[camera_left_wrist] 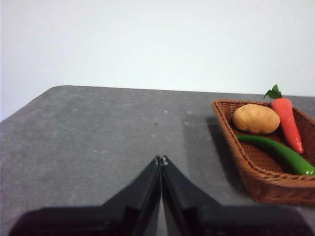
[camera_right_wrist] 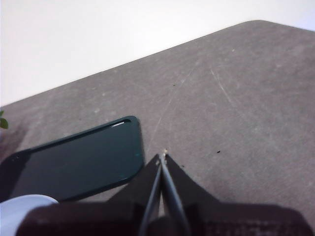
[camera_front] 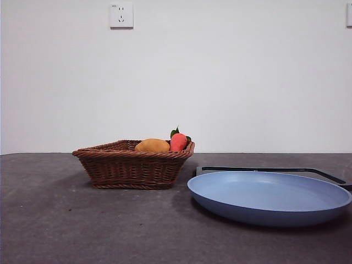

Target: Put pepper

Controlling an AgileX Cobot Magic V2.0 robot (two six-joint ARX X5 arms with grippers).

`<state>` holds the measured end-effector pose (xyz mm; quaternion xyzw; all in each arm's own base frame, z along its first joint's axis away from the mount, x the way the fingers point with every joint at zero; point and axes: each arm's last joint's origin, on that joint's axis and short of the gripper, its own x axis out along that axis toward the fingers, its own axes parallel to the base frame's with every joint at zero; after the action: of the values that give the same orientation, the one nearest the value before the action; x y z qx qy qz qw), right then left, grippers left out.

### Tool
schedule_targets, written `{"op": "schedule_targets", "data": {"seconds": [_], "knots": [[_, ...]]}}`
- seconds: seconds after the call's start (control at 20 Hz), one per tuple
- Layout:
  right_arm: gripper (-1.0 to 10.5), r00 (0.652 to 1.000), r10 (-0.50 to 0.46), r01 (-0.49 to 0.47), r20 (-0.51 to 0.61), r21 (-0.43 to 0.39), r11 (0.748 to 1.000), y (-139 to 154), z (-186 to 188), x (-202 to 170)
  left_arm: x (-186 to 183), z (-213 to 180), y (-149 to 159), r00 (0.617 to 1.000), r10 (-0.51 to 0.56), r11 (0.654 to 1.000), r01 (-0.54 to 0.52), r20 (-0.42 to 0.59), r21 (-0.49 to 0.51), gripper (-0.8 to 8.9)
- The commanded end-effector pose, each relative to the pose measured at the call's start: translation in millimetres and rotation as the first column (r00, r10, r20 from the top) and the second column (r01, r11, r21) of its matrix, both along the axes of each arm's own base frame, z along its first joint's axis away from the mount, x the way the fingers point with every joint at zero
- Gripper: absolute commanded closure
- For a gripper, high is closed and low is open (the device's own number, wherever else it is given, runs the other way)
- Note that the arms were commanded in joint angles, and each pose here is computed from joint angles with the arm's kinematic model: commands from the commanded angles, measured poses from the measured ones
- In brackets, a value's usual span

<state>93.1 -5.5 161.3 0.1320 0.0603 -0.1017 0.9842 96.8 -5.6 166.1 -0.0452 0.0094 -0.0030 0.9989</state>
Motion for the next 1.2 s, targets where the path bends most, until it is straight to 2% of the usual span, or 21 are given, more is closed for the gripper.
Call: {"op": "schedule_targets", "data": {"seconds": [0.05, 0.3, 0.5, 0.65, 1.0, 1.2], "knots": [[9.4, 1.000, -0.014, 0.012, 0.024, 0.077, 0.997, 0, 1, 0, 0, -2, 0, 1.000, 0.001, 0.997, 0.000, 0.008, -0.081, 8.05], [9.4, 0.999, -0.014, 0.011, 0.031, 0.094, 0.996, 0, 1, 0, 0, -2, -1, 0.999, -0.033, 0.984, 0.034, 0.007, -0.175, 8.06], [9.4, 0.994, 0.077, -0.089, 0.078, 0.158, 0.984, 3, 6, 0, 0, 0, -3, 0.993, -0.120, 0.965, 0.118, 0.005, -0.235, 8.07], [9.4, 0.987, 0.102, -0.125, 0.120, 0.196, 0.973, 4, 16, -1, -2, 6, -4, 0.991, -0.131, 0.951, 0.124, -0.005, -0.283, 8.07], [9.4, 0.974, 0.172, -0.199, 0.150, 0.192, 0.961, 6, 58, -2, -8, 40, -5, 0.980, -0.195, 0.940, 0.173, -0.048, -0.294, 8.07], [9.4, 0.966, 0.244, -0.255, 0.087, 0.159, 0.954, 8, 85, 3, -5, 63, -8, 0.956, -0.276, 0.926, 0.236, -0.102, -0.295, 8.07]]}}
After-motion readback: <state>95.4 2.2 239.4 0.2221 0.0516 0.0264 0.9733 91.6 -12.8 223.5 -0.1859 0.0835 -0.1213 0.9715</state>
